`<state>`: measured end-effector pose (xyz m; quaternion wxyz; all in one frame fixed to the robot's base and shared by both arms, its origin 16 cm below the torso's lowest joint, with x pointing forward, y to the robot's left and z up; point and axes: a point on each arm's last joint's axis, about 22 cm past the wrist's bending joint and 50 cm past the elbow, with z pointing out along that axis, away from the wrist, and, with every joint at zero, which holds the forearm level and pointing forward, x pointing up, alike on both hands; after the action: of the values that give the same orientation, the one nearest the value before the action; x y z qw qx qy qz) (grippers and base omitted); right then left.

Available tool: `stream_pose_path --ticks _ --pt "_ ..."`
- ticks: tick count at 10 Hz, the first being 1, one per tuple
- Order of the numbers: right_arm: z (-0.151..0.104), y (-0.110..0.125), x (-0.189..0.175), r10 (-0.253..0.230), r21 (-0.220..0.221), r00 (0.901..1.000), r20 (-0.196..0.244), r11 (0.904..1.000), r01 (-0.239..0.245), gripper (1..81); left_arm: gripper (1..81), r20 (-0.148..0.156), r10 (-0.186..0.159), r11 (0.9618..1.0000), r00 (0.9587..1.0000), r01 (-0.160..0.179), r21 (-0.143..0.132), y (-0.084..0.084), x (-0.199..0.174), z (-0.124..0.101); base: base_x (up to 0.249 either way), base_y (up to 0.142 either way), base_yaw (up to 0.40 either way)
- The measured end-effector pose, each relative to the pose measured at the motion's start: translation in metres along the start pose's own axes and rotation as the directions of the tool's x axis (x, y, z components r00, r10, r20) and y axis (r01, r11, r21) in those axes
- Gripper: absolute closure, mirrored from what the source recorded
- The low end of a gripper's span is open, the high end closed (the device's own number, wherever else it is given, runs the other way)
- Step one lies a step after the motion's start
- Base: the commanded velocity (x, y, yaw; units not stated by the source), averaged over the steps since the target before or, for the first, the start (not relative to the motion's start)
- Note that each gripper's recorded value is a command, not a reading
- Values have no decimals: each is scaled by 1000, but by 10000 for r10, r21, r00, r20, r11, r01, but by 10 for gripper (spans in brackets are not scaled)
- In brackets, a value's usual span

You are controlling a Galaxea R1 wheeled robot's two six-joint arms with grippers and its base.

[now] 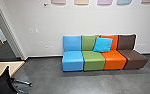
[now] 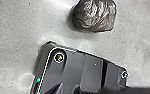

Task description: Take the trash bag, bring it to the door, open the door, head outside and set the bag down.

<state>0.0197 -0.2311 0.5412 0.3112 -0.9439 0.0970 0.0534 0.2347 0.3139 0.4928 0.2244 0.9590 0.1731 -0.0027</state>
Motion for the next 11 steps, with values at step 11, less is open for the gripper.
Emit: stream_pose_path --ticks 11 --pt "-82 65 76 1019 -671 9807 -1671 9912 -1144 10 10 -437 367 9946 9984 -407 -950 92 130 27 0 0 0"
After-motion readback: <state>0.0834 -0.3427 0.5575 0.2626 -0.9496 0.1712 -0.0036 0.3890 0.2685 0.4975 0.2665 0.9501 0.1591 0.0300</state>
